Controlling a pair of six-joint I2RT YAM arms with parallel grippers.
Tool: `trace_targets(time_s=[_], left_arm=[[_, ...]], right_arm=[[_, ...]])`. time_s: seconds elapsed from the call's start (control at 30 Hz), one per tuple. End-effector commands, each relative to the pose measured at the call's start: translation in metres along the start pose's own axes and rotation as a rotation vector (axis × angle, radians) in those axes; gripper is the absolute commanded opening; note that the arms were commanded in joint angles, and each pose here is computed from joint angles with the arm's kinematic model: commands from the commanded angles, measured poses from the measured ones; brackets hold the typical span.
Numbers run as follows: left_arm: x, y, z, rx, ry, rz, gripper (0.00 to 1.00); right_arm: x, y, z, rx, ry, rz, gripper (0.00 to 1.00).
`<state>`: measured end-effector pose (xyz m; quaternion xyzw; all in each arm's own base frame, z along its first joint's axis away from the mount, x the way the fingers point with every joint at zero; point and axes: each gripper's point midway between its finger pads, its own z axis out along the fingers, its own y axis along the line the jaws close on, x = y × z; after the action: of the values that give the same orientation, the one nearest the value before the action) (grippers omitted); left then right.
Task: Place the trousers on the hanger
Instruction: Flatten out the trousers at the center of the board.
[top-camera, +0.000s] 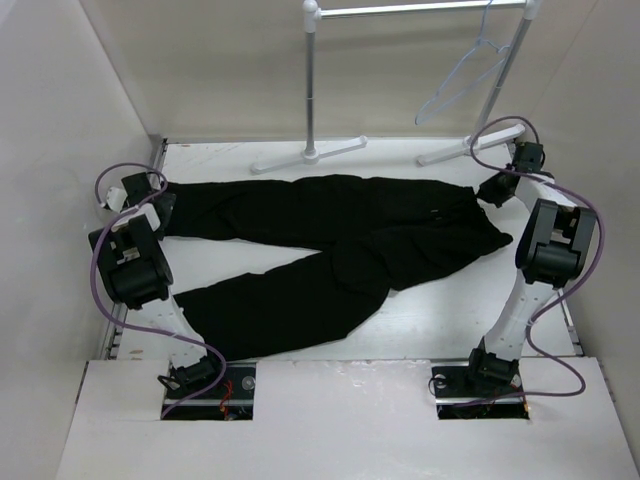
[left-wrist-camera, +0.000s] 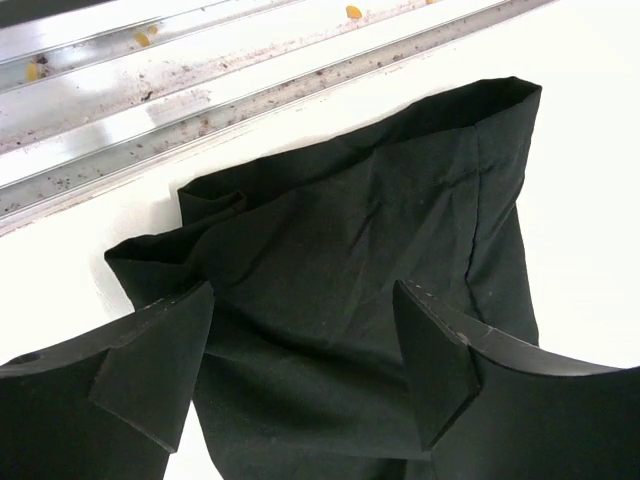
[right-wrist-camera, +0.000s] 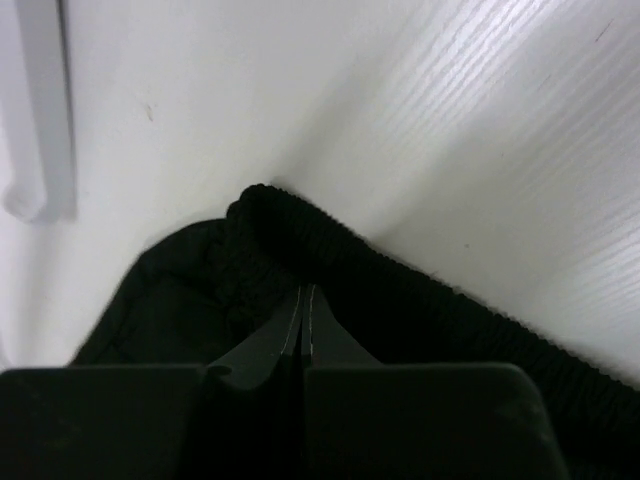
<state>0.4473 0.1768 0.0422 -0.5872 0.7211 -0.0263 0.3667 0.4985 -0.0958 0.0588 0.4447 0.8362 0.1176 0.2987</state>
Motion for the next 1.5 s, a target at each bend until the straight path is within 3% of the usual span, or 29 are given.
trace_targets(time_s=[0.0,0.13,0.17,0.2,0.3,0.37,0.5,0.53,0.63,0.7,0.77,0.83,0.97,1.17,1.23,1.37,1.47], left_arm=[[-0.005,-0.01,0.001,0.016,0.027,-0.023,0.74],[-0.002,-0.065,-0.034,0.159,0.027,0.021,0.81],[0.002,-0.072,-0.046,0.18,0.024,0.036,0.82],[0.007,-0.077,-0.058,0.198,0.019,0.049,0.83],[0.031,-0.063,-0.09,0.188,0.032,0.098,0.83],[0.049,-0.037,-0.109,0.143,0.046,0.132,0.82],[0.06,0.024,-0.149,0.051,0.014,0.198,0.79],[0.06,0.038,-0.16,0.03,0.01,0.222,0.78],[0.064,0.08,-0.183,-0.045,0.037,0.282,0.71],[0.077,0.11,-0.194,-0.104,0.097,0.318,0.66],[0.092,0.136,-0.199,-0.162,0.151,0.342,0.62],[0.101,0.149,-0.197,-0.184,0.174,0.353,0.65],[0.113,0.146,-0.174,-0.163,0.191,0.355,0.67],[0.127,0.148,-0.148,-0.219,0.219,0.397,0.58],[0.13,0.152,-0.141,-0.239,0.206,0.412,0.49],[0.121,0.142,-0.135,-0.231,0.17,0.4,0.1],[0.096,0.109,-0.172,-0.144,0.104,0.397,0.04]], right_arm=[[-0.057,0.012,-0.015,-0.06,-0.104,0.128,0.0],[-0.093,0.014,-0.032,-0.072,-0.206,0.2,0.0],[-0.099,0.014,-0.036,-0.07,-0.234,0.207,0.05],[-0.102,0.013,-0.04,-0.063,-0.259,0.214,0.15],[-0.098,0.016,-0.053,-0.064,-0.28,0.198,0.61],[-0.077,0.026,-0.068,-0.072,-0.279,0.166,0.71],[-0.032,0.047,-0.108,-0.119,-0.345,0.098,0.69],[-0.016,0.054,-0.117,-0.142,-0.348,0.075,0.61],[0.042,0.074,-0.138,-0.22,-0.294,-0.001,0.22],[0.08,0.084,-0.151,-0.273,-0.254,-0.056,0.16],[0.114,0.087,-0.165,-0.32,-0.218,-0.095,0.16],[0.142,0.092,-0.181,-0.379,-0.182,-0.14,0.21],[0.202,0.09,-0.211,-0.486,-0.086,-0.252,0.27],[0.257,0.069,-0.244,-0.558,0.005,-0.345,0.31],[0.256,0.067,-0.248,-0.566,-0.006,-0.343,0.33],[0.251,0.062,-0.248,-0.568,-0.019,-0.364,0.39],[0.24,0.046,-0.231,-0.499,-0.039,-0.358,0.48]])
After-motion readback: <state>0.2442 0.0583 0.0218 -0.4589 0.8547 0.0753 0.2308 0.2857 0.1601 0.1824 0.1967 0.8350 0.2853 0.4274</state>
